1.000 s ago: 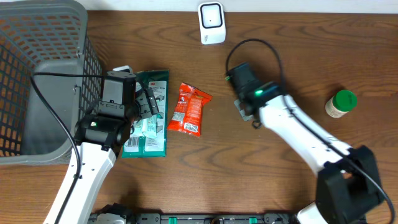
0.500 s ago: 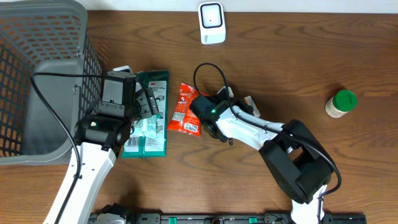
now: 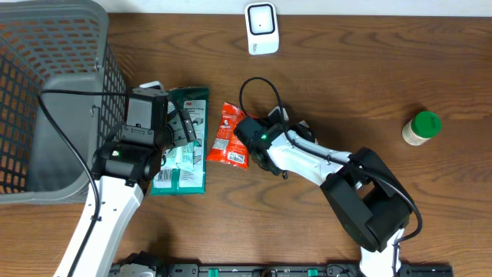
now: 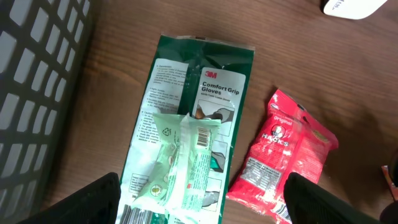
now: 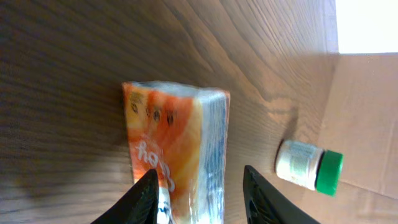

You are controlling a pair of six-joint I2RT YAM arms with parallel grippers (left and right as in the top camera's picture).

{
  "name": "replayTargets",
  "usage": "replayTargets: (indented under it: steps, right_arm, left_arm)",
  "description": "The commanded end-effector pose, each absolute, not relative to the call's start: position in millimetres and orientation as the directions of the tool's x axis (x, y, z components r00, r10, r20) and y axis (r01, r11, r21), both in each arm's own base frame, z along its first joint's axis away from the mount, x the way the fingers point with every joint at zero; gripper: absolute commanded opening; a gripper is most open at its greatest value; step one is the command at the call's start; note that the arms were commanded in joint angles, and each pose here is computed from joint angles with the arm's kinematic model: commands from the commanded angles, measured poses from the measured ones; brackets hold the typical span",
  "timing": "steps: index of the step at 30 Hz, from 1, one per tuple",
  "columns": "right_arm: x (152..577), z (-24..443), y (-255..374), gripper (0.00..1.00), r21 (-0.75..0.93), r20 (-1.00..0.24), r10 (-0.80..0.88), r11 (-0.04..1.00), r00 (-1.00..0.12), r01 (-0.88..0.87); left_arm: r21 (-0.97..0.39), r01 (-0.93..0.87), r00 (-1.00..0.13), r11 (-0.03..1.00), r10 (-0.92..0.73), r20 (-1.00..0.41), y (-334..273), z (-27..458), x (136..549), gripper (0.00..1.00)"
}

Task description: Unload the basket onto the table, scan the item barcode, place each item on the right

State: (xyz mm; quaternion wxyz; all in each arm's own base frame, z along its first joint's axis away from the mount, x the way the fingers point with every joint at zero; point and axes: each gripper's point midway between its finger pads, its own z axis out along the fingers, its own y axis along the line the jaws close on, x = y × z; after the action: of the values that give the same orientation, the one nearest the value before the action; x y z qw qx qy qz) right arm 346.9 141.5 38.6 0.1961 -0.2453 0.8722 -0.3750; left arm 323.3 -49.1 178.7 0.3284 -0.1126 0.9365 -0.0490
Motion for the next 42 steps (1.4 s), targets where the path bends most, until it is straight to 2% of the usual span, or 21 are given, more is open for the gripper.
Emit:
replayTargets:
  steps: [1, 5, 9, 12, 14, 17, 29, 37, 40, 42]
  right_arm:
    - [354, 50, 163, 0.43, -0.683, -0.216, -0.569, 0.669, -0.794, -0.293]
    - [363, 76, 174, 0.48, -0.602, -0.288, -0.535, 0.747, -0.794, -0.284]
    - [369, 106, 174, 0.64, -0.457, -0.356, -0.478, 0.838, -0.803, -0.297]
    - [365, 109, 172, 0.68, -0.319, -0.341, -0.474, 0.871, -0.812, -0.374]
    - [356, 100, 169, 0.70, -0.157, -0.290, -0.471, 0.882, -0.833, -0.444]
    - [353, 86, 161, 0.66, -0.040, -0.254, -0.425, 0.902, -0.869, -0.430]
    - [344, 48, 142, 0.63, -0.048, -0.218, -0.400, 0.915, -0.890, -0.400]
    - [349, 35, 134, 0.50, -0.099, -0.245, -0.398, 0.918, -0.884, -0.385]
    - [348, 34, 134, 0.34, -0.098, -0.242, -0.398, 0.918, -0.885, -0.385]
    - [348, 34, 134, 0.32, -0.099, -0.241, -0.398, 0.918, -0.885, -0.385]
  left_arm:
    - [-0.174, -0.181, -0.743, 0.968, -0.250, -0.620, -48, 188, 327, 0.84]
    - [-0.174, -0.181, -0.743, 0.968, -0.250, -0.620, -48, 188, 327, 0.84]
    - [-0.174, -0.181, -0.743, 0.968, -0.250, -0.620, -48, 188, 327, 0.84]
    - [-0.174, -0.181, -0.743, 0.968, -0.250, -0.620, -48, 188, 327, 0.84]
    - [-0.174, -0.181, -0.743, 0.968, -0.250, -0.620, -48, 188, 327, 0.84]
    - [-0.174, -0.181, -0.743, 0.968, -0.250, -0.620, -48, 188, 327, 0.84]
    - [-0.174, -0.181, -0.743, 0.968, -0.250, -0.620, -48, 188, 327, 0.84]
    - [-0.174, -0.181, -0.743, 0.968, -0.250, -0.620, -48, 188, 327, 0.84]
    - [-0.174, -0.181, -0.743, 0.968, -0.250, -0.620, -48, 188, 327, 0.84]
    - [-0.174, -0.181, -0.743, 0.968, -0.250, -0.620, -48, 188, 327, 0.84]
